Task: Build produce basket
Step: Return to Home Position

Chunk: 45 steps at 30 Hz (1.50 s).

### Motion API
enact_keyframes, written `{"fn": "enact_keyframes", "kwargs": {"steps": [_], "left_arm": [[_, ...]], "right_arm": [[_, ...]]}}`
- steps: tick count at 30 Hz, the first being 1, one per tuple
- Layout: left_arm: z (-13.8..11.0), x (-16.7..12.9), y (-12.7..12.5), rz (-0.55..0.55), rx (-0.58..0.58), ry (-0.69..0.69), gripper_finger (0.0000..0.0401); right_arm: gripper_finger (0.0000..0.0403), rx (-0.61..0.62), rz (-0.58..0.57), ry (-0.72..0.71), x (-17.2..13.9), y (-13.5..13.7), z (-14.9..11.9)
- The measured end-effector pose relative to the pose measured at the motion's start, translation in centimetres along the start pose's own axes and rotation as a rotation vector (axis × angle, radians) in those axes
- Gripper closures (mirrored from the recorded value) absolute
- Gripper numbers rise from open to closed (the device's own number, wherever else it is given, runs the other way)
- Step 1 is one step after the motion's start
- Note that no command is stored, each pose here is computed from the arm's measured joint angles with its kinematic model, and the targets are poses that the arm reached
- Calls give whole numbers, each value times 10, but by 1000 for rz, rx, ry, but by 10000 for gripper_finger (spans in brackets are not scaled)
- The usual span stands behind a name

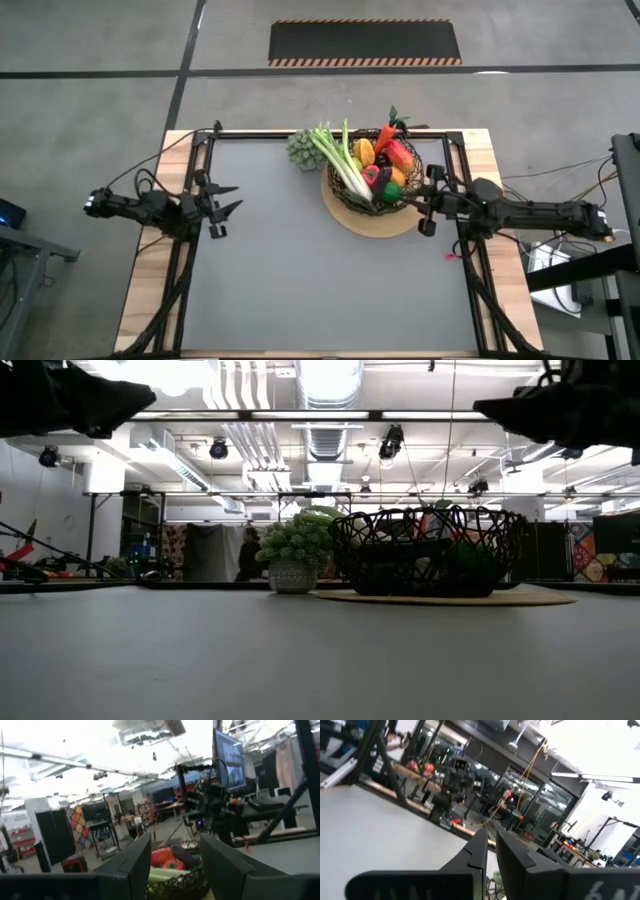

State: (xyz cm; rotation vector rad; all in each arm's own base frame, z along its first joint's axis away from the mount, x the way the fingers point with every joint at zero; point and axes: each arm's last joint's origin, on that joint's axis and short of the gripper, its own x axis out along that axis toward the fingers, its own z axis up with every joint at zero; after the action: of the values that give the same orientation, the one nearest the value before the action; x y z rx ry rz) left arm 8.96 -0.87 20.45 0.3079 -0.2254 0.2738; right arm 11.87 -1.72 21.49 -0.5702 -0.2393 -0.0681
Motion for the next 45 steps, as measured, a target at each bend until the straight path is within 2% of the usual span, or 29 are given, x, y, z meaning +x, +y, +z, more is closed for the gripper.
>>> {"fn": "enact_keyframes", "kwargs": {"steps": [2,6,10,15,23,32,35,37,41,45], "left_arm": [[-5,0,-2,-1,-17,19,251],[-9,0,-4,-4,-33,23,251],[-14,0,-7,-58,-20,25,251],[-14,0,-8,-60,-38,22,251],[-14,0,-8,-60,-46,24,251],[-15,1,-9,-66,-39,37,251],[-16,1,-9,-66,-39,37,251],[-15,1,-9,-65,-40,36,250],[-16,1,-9,-66,-38,39,250],[-16,1,-9,-66,-36,44,250]], "right_arm": [[376,7,-18,-45,-8,2,0],[376,40,11,-96,-19,10,-6],[376,79,57,-132,-24,11,-3],[376,103,93,-184,-29,11,1],[376,265,101,-167,-30,12,0],[376,279,107,-146,-29,12,-2],[376,281,114,-111,-31,15,-5],[376,279,123,10,-31,20,-15],[376,282,62,183,-32,26,-27],[376,252,-27,257,-33,25,-31]]}}
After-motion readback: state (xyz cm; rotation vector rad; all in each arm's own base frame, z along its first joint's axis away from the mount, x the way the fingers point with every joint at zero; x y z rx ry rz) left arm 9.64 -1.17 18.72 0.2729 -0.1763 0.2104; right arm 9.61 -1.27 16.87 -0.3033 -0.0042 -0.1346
